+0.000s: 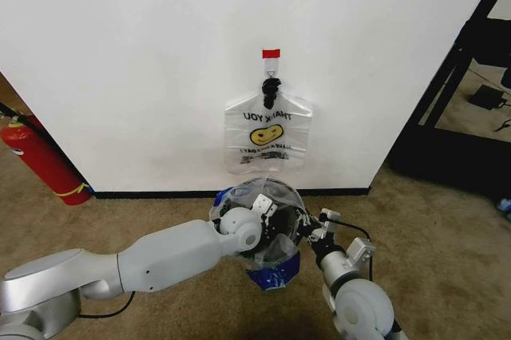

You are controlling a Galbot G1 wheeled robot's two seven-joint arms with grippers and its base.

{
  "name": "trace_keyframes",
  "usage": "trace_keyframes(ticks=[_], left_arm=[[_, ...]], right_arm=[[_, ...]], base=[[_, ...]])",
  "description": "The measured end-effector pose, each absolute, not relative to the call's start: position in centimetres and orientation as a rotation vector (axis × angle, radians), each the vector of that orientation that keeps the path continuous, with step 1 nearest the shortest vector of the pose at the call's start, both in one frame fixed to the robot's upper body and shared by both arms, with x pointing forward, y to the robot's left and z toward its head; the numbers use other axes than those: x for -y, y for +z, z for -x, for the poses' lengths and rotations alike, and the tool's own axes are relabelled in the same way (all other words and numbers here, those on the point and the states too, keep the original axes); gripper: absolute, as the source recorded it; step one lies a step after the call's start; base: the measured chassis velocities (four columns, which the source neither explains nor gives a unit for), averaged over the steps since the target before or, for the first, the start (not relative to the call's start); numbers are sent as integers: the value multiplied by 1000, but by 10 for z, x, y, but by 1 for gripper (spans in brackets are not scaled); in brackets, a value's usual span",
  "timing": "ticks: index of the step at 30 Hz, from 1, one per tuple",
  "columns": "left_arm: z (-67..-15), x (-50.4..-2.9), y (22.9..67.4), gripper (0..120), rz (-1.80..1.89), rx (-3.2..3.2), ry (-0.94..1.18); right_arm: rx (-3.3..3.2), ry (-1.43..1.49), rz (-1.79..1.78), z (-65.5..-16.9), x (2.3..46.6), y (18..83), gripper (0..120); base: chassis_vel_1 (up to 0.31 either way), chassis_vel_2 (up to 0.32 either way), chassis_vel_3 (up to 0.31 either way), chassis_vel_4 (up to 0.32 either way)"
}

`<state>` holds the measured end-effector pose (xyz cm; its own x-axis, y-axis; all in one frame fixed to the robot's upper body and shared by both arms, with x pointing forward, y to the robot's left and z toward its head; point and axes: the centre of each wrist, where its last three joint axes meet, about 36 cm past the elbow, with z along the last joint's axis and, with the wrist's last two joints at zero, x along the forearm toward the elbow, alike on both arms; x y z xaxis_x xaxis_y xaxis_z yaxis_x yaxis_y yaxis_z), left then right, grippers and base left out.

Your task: Pick up the garbage bag from the wall and place it over the trash bin.

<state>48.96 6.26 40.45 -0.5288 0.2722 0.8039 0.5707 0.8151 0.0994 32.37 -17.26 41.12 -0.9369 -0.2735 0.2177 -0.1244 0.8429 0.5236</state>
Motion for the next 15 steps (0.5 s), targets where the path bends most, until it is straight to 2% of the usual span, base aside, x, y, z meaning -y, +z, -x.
trace_keyframes(ticks=[15], left_arm=[[-482,-67,410,0,639,2142,-430]], right_arm=[[2737,-731,-303,-322,173,402,1]], base=[[0,0,0,0]])
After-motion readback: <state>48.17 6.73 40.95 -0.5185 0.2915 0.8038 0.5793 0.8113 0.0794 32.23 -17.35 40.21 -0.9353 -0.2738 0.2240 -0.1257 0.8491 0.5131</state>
